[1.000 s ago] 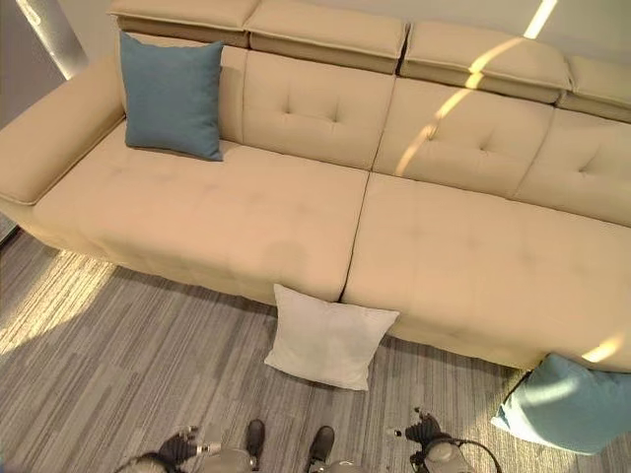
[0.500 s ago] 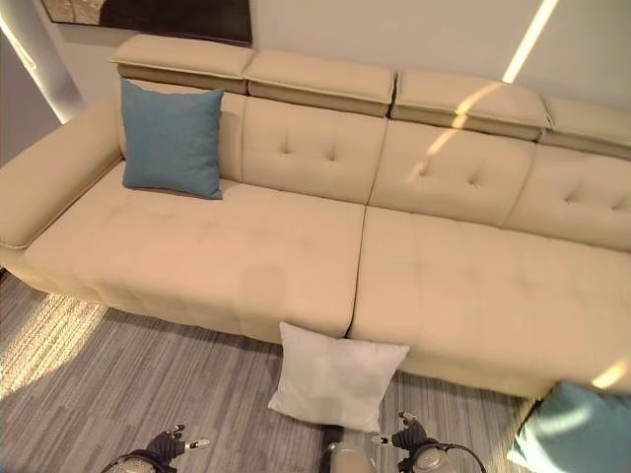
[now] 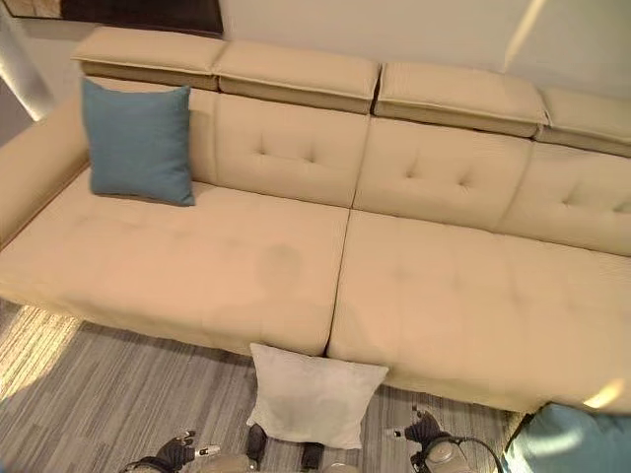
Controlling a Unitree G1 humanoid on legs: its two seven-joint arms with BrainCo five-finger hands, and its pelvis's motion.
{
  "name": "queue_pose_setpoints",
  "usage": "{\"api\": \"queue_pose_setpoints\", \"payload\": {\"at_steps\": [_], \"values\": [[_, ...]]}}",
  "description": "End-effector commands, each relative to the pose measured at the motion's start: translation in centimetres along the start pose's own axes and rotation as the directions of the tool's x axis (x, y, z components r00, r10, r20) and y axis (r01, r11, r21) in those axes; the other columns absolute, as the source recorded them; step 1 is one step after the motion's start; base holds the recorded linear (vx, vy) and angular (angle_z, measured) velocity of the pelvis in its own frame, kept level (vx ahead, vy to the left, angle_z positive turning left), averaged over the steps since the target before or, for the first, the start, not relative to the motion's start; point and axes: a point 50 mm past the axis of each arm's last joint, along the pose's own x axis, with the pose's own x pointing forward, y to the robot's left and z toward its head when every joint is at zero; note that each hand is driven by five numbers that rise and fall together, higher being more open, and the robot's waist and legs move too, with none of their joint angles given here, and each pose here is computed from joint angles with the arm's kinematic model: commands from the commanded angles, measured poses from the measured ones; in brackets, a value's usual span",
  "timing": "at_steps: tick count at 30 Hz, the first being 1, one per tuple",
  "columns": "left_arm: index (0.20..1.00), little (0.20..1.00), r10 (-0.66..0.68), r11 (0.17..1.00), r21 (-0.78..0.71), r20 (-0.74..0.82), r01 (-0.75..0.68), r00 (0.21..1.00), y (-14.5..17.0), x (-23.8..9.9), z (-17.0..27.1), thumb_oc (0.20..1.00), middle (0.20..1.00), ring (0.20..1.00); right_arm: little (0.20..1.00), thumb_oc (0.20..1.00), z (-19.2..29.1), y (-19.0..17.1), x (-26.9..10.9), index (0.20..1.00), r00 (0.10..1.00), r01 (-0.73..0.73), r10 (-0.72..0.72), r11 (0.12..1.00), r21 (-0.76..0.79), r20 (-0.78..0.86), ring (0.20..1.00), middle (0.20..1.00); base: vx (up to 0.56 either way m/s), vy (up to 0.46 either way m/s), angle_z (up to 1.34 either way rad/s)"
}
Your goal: Pick up all the scattered cushions and arrange them neatly on the sofa.
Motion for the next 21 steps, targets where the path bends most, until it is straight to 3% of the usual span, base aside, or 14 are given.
{"api": "queue_pose_setpoints", "payload": {"at_steps": [1,12,21], "values": [[1.000,1.000,0.058,0.998,-0.031,-0.004,-0.058,0.998,2.2,0.0,0.2,1.000,1.000,1.000,1.000,1.000,2.3,-0.8,0.4,1.000,0.997,0.025,-0.024,1.000,-0.017,0.075,1.000,1.000,-0.06,0.092,-0.31],[1.000,1.000,0.116,0.992,-0.048,0.026,-0.115,0.993,4.0,-0.1,1.1,1.000,1.000,1.000,1.000,1.000,5.4,-1.2,0.5,1.000,0.982,0.038,-0.035,0.999,-0.009,0.187,1.000,1.000,-0.03,-0.012,-0.17],[1.000,1.000,0.075,0.997,-0.030,0.004,-0.074,0.997,2.5,0.0,0.3,1.000,1.000,1.000,1.000,1.000,4.5,-1.3,0.4,1.000,0.983,0.047,-0.046,0.999,-0.002,0.177,1.000,1.000,-0.01,-0.141,0.19]]}}
